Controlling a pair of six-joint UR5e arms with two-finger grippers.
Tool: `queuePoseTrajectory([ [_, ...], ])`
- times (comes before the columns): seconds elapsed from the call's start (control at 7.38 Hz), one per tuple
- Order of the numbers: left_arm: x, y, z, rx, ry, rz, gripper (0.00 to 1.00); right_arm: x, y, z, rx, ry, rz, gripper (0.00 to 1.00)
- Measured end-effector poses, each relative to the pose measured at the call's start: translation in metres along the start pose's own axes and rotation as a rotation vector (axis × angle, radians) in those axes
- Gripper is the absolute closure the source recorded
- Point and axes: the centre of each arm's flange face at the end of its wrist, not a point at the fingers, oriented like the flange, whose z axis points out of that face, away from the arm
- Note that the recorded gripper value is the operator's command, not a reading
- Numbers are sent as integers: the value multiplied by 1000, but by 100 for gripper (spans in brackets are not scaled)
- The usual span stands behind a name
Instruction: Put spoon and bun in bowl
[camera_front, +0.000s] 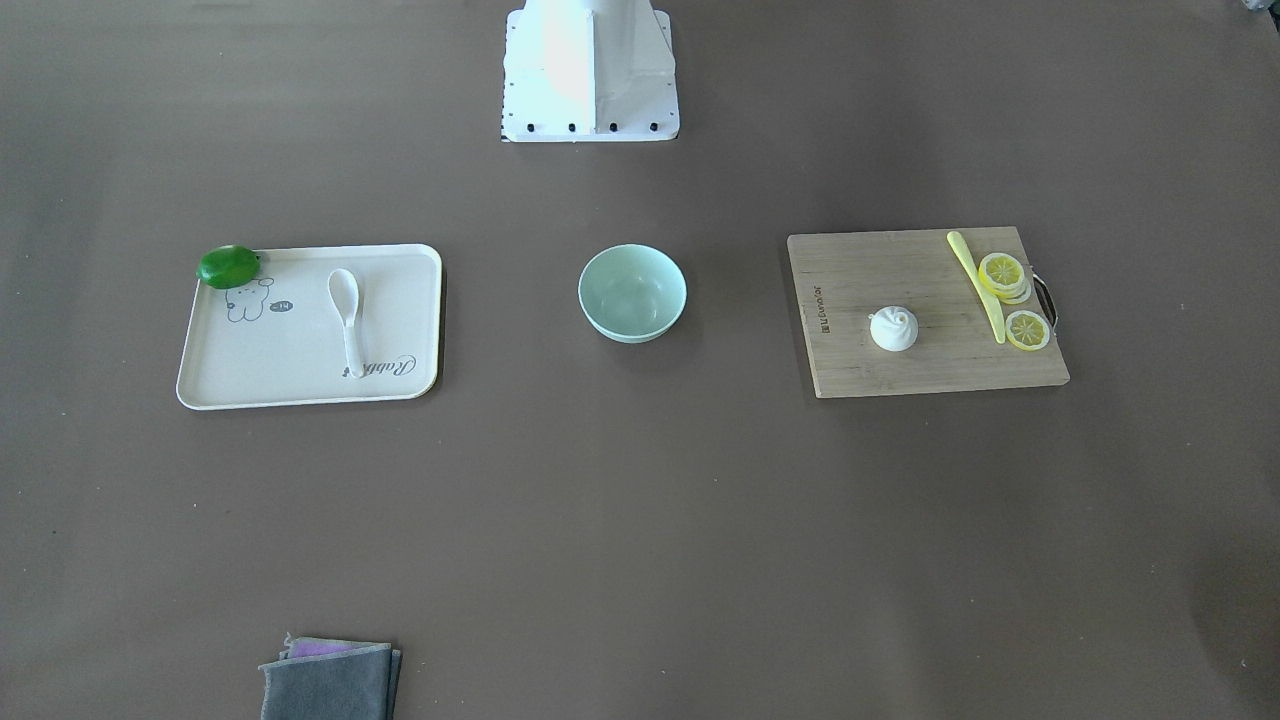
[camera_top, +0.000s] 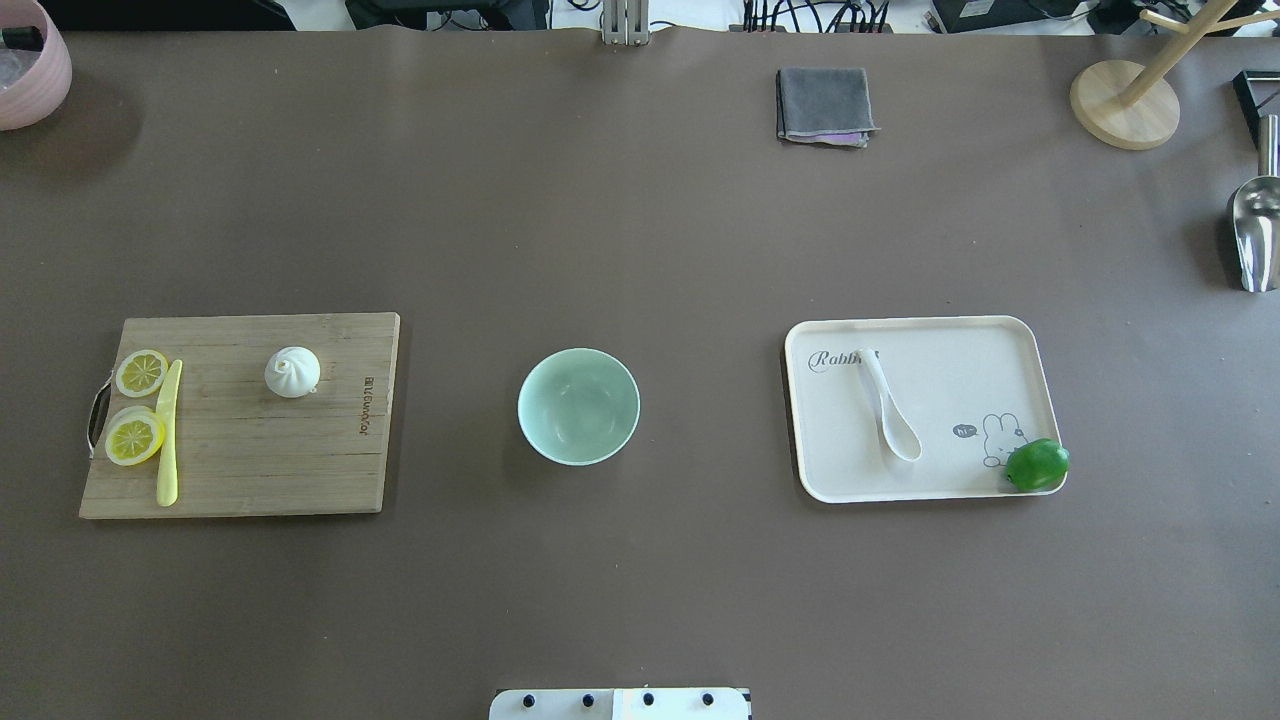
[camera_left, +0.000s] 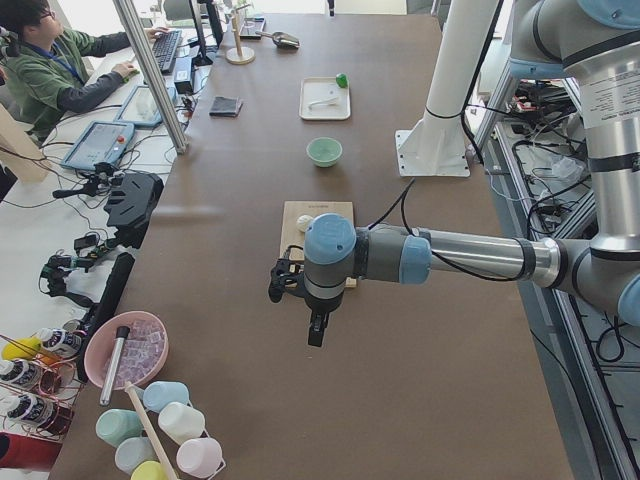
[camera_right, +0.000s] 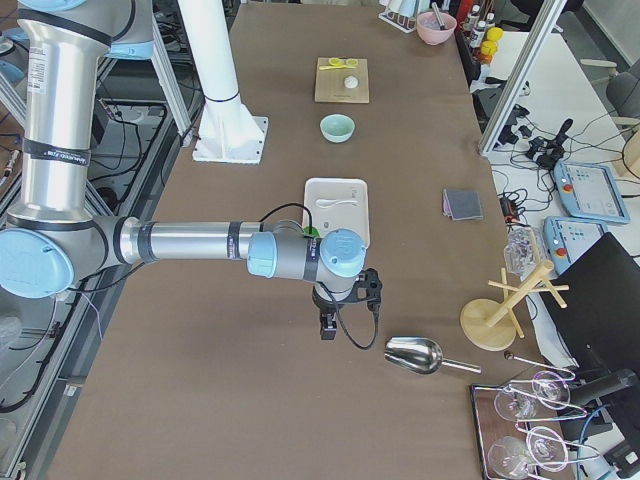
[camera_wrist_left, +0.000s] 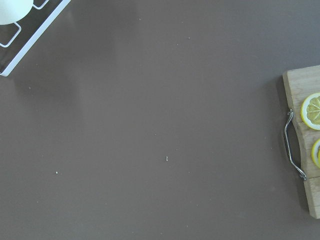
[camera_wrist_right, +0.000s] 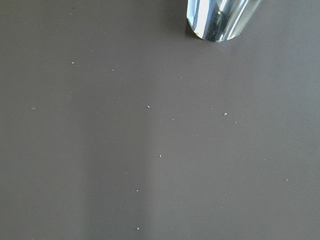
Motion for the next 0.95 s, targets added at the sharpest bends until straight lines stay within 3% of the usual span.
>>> queuePoseTrajectory([
  [0.54,4,-6,-5,16,-4,14,2,-7,-5,-7,21,3,-22,0],
  [0.68,9,-14,-11,32,-5,27,2,-14,-10,-14,58,6,-61,0],
  [0.95,23,-40,-28,91,-4,80,2,-31,-21,-31,218,27,-220,0],
])
